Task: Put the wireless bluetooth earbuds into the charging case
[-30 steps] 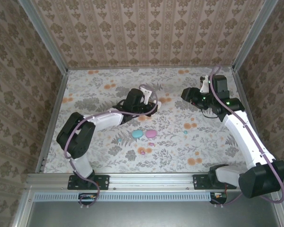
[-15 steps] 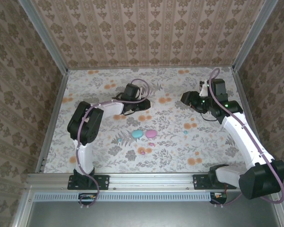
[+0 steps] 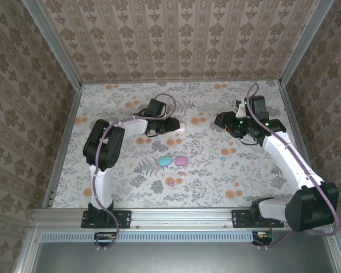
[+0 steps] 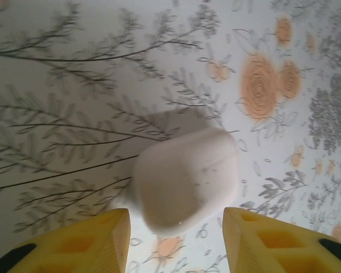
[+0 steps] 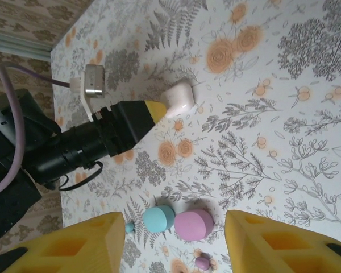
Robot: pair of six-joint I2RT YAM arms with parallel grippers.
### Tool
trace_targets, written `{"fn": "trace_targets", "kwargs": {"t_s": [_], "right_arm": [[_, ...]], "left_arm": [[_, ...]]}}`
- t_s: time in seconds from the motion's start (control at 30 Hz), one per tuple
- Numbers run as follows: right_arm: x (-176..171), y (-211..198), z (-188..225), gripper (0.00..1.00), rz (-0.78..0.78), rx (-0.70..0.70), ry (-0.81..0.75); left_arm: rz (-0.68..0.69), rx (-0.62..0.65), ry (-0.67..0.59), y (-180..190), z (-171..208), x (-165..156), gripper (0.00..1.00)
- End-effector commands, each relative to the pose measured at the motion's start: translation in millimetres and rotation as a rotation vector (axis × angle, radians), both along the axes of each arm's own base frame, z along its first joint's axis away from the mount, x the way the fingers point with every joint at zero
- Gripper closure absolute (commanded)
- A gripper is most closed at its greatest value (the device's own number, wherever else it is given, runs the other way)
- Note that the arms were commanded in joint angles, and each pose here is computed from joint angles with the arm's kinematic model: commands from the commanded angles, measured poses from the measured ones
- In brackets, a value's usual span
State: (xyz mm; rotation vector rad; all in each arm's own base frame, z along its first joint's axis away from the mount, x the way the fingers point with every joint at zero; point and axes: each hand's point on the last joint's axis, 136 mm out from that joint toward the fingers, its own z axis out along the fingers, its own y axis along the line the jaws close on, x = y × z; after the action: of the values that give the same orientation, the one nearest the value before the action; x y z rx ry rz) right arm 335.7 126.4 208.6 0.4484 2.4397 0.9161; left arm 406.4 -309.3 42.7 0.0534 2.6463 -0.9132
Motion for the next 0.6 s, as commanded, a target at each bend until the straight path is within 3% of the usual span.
{"fn": "trace_targets", "kwargs": {"t_s": [0.0,0.13,0.3,0.4,0.57], "right_arm": [[-2.6,14.4,-3.5,0.49,0.069,0.029,0.027],[-9.6,36.1,-14.5,0.49,0.233,-0.047,0.004],[-23.9,62.3,-50.1,0.49,0.564,-0.386,-0.127],[-34.5,79.4,-67.3,0.48,0.836,-0.6,-0.293],[-51.4,101.9,-95.8,0.5,1.207,-0.692,-0.552]], "left_arm": [[0.019,0.065,0.005,18.8,1.6,2.9,0.48],[0.01,0.087,-0.062,32.0,24.6,0.0,0.41],[0.03,0.125,-0.258,55.4,78.5,-6.8,0.39],[0.071,0.145,-0.39,74.5,109.4,-14.0,0.39],[0.137,0.175,-0.584,104.8,145.7,-29.6,0.38]]}}
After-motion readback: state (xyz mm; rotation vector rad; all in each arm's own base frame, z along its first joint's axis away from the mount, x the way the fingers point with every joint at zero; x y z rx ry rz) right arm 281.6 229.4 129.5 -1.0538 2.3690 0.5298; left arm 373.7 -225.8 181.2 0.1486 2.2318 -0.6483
